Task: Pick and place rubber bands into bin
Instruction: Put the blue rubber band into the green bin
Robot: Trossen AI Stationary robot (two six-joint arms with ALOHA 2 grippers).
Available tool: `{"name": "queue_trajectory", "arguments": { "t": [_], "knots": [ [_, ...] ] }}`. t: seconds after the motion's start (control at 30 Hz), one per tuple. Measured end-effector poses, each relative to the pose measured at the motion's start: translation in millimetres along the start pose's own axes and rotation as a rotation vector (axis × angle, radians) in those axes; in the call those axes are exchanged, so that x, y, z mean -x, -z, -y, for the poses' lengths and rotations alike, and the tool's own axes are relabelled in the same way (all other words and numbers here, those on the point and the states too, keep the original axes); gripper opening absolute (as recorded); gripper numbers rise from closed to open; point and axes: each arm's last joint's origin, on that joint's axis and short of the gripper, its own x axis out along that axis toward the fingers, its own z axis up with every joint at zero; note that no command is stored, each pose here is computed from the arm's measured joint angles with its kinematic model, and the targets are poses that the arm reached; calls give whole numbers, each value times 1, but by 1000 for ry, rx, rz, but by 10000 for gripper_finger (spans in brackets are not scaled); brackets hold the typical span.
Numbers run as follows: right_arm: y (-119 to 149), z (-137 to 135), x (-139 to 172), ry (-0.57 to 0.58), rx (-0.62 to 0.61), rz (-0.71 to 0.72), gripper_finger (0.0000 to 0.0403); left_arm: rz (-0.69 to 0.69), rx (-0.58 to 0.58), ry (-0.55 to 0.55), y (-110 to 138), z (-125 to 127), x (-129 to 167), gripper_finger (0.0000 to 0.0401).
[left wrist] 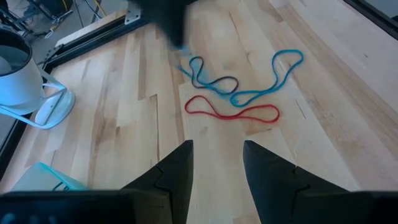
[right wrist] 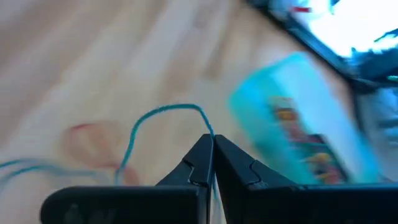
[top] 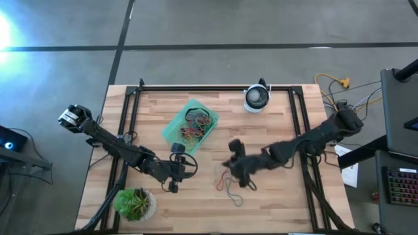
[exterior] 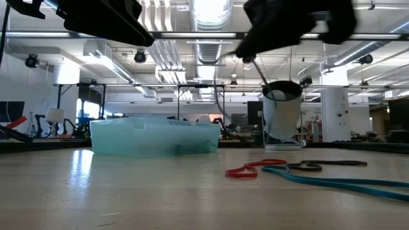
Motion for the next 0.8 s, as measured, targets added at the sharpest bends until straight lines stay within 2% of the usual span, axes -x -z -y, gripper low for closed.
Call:
{"name": "queue_trajectory", "arguments": {
  "t": [0.37, 0.63, 0.8],
  "knots": [
    [-1, 108, -15, 247, -71, 55, 8, 0, 0, 0, 0, 0, 0, 125],
    [7, 180, -19, 248, -161, 215, 8, -2, -7, 0, 0, 0, 0, 125],
    [24, 208, -39, 200, -237, 246, 8, -6, -10, 1, 1, 0, 0, 125]
  ]
}}
